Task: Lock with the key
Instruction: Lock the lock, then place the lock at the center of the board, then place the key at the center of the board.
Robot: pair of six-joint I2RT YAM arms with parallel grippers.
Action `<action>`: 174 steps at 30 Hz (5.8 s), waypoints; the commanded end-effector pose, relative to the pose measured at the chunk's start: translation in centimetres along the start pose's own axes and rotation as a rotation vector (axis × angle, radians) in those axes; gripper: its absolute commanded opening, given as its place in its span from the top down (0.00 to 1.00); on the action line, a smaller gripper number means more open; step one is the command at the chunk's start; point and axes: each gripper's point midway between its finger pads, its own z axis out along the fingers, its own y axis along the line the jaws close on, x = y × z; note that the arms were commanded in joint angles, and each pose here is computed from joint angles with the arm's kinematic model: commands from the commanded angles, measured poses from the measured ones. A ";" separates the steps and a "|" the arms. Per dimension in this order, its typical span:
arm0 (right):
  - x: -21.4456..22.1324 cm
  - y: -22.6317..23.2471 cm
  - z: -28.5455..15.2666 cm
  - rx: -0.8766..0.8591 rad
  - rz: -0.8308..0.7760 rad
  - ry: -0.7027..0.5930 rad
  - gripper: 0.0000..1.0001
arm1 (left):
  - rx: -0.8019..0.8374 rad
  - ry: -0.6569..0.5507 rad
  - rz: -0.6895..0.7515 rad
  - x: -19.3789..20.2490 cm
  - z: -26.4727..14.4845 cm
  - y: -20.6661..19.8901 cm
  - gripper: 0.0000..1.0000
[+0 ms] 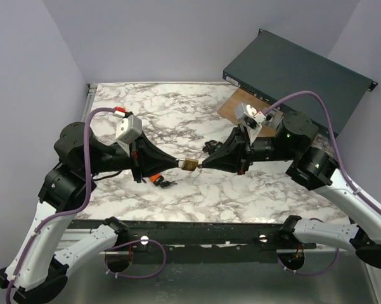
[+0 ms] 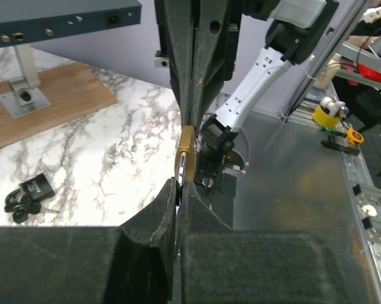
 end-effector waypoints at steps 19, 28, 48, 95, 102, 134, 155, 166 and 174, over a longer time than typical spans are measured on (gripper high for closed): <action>-1.9 -1.6 -0.3 0.108 -0.045 -0.074 0.37 | -0.013 -0.069 0.032 -2.0 -0.1 0.2 1.00; -1.7 -2.6 0.7 0.106 -0.038 -0.068 0.39 | 0.004 -0.064 0.023 -2.0 0.0 0.1 1.00; -0.9 -1.8 1.1 0.048 -0.011 -0.041 0.89 | -0.024 -0.068 0.022 -2.1 0.1 0.7 1.00; 15.8 -21.8 -10.0 1.169 0.591 0.083 0.99 | -0.517 -0.111 -0.612 9.5 5.0 19.3 1.00; 19.7 -22.5 -15.1 1.331 0.751 0.048 0.99 | -0.435 -0.039 -0.757 14.9 11.6 18.7 1.00; 30.1 -19.9 -19.2 1.520 0.945 0.189 0.99 | -0.484 0.269 -1.055 33.3 24.1 20.6 0.66; 33.7 -19.8 -16.1 1.405 1.015 0.285 0.99 | -0.623 0.153 -0.985 30.0 15.1 22.6 0.59; 34.3 -20.2 -16.2 1.435 1.016 0.279 0.72 | -0.571 0.085 -0.971 26.5 13.6 21.1 0.59; 32.6 -20.5 -15.7 1.411 0.970 0.265 0.59 | -0.624 0.056 -0.921 24.4 10.5 20.4 0.58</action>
